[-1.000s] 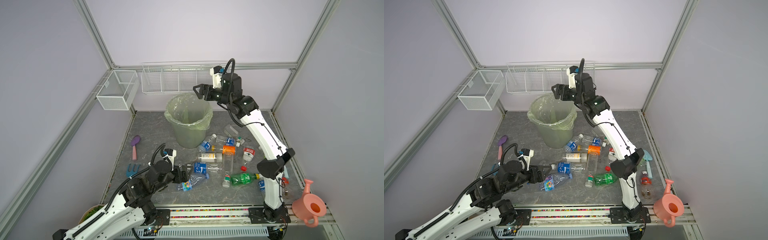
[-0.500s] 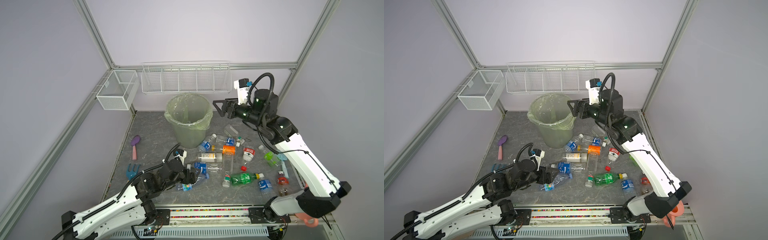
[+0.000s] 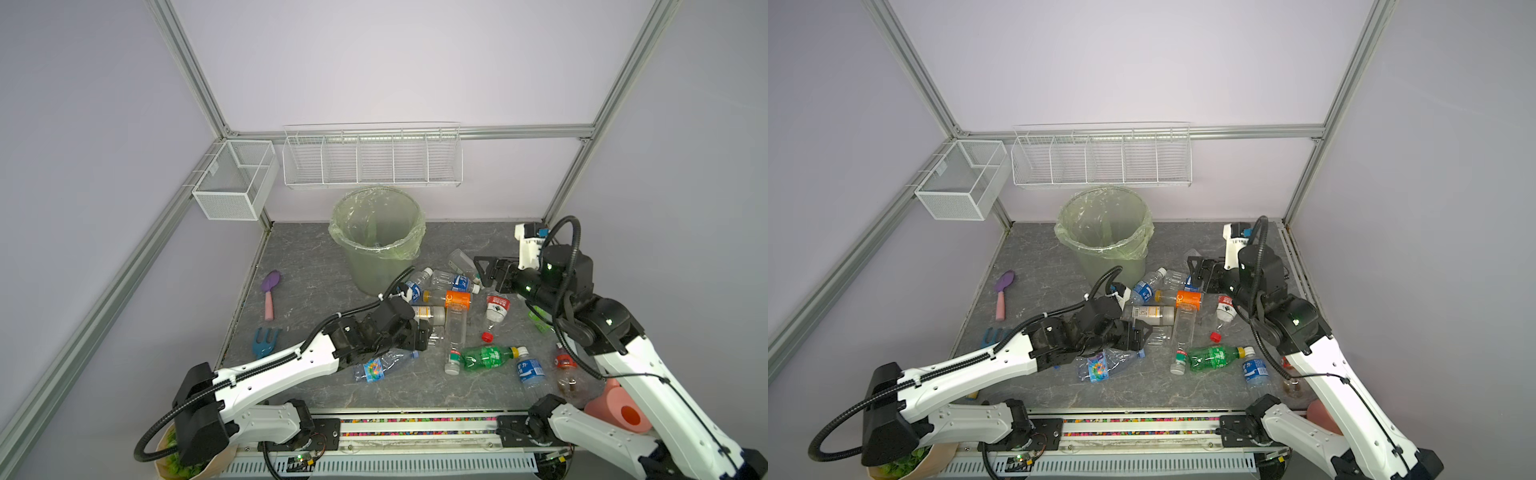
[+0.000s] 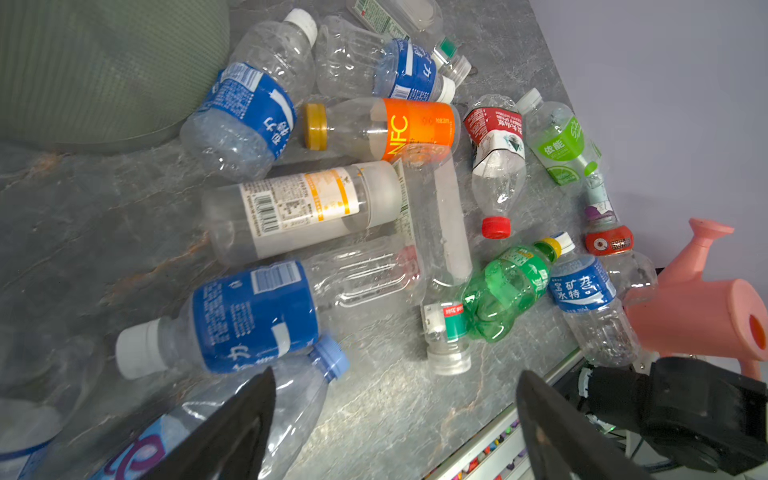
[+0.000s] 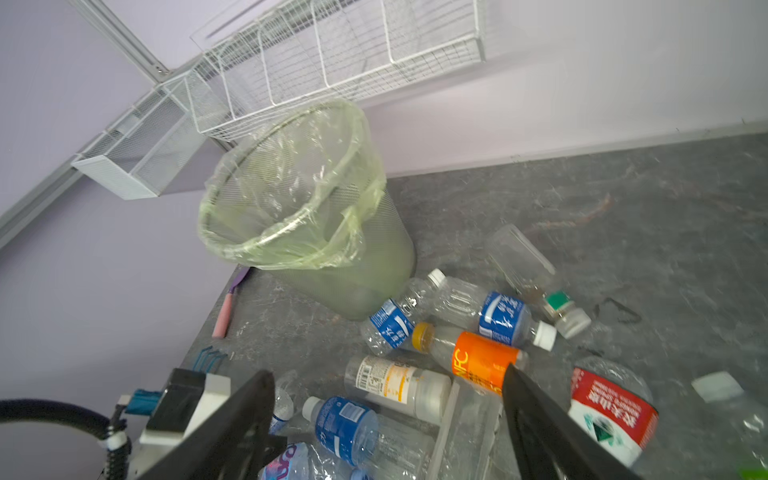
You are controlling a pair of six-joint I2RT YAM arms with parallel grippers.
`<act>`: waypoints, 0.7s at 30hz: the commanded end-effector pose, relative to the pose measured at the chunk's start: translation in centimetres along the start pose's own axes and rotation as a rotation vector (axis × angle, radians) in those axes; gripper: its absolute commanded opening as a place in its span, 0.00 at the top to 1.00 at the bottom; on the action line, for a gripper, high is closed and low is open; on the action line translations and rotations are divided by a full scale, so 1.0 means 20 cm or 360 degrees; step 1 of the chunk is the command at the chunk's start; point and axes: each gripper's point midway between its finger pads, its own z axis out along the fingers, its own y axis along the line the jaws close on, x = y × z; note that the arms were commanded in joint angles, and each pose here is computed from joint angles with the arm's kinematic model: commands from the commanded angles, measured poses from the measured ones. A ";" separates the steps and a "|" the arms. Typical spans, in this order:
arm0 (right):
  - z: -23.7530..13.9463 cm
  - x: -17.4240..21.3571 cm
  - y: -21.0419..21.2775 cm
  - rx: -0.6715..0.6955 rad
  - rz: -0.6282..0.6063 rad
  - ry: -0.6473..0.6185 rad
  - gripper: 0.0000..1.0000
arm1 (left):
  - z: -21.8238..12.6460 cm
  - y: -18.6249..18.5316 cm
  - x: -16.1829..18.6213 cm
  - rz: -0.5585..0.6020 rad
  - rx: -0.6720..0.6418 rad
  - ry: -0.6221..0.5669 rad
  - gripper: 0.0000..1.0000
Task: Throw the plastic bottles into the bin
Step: 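Withdraw the right gripper while the left gripper reaches toward the orange NFC bottle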
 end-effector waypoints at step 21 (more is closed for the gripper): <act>-0.31 0.34 -0.40 0.0348 0.0069 -0.0012 0.12 | 0.54 -0.32 -0.06 0.0217 -0.0066 0.0298 0.15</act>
